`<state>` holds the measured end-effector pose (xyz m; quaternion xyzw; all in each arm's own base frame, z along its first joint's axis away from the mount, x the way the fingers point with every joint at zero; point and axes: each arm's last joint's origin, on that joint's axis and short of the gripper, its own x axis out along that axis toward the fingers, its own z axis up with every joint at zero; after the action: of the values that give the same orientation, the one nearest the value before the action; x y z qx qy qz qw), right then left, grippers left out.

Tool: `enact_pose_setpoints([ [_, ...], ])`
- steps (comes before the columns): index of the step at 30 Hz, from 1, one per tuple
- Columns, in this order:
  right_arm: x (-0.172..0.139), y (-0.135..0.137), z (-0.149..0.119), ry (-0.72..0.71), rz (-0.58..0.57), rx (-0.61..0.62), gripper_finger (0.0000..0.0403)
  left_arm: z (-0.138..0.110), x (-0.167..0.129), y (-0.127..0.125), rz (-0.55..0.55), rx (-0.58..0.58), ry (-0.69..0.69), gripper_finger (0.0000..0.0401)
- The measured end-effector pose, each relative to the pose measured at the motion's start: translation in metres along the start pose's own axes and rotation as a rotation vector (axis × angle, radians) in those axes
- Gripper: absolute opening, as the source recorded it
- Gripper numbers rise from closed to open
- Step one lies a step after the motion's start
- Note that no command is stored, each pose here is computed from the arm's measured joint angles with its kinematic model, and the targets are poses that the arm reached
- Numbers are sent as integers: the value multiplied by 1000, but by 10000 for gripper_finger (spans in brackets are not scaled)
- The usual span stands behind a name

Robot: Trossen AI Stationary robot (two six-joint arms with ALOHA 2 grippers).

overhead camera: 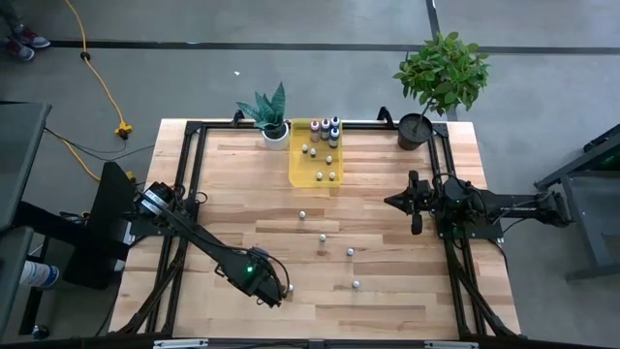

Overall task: Pick & Place food coloring
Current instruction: Put the small purple food coloring bottle into the yellow bin

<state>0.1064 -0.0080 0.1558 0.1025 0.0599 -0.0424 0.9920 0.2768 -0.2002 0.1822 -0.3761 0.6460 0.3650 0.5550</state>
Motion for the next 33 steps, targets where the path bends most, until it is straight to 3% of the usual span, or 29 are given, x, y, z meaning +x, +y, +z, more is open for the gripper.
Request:
enact_pose_setpoints([
  [6,0,0,0,0,-1,0,0,-2,-13,-1,-37,31,6,39],
  [17,0,0,0,0,-1,0,0,11,-83,3,-128,107,-57,38],
  [26,0,0,0,0,0,0,0,63,-151,12,-112,269,-213,37],
  [33,0,0,0,0,0,0,0,118,-179,22,-116,409,-330,37],
])
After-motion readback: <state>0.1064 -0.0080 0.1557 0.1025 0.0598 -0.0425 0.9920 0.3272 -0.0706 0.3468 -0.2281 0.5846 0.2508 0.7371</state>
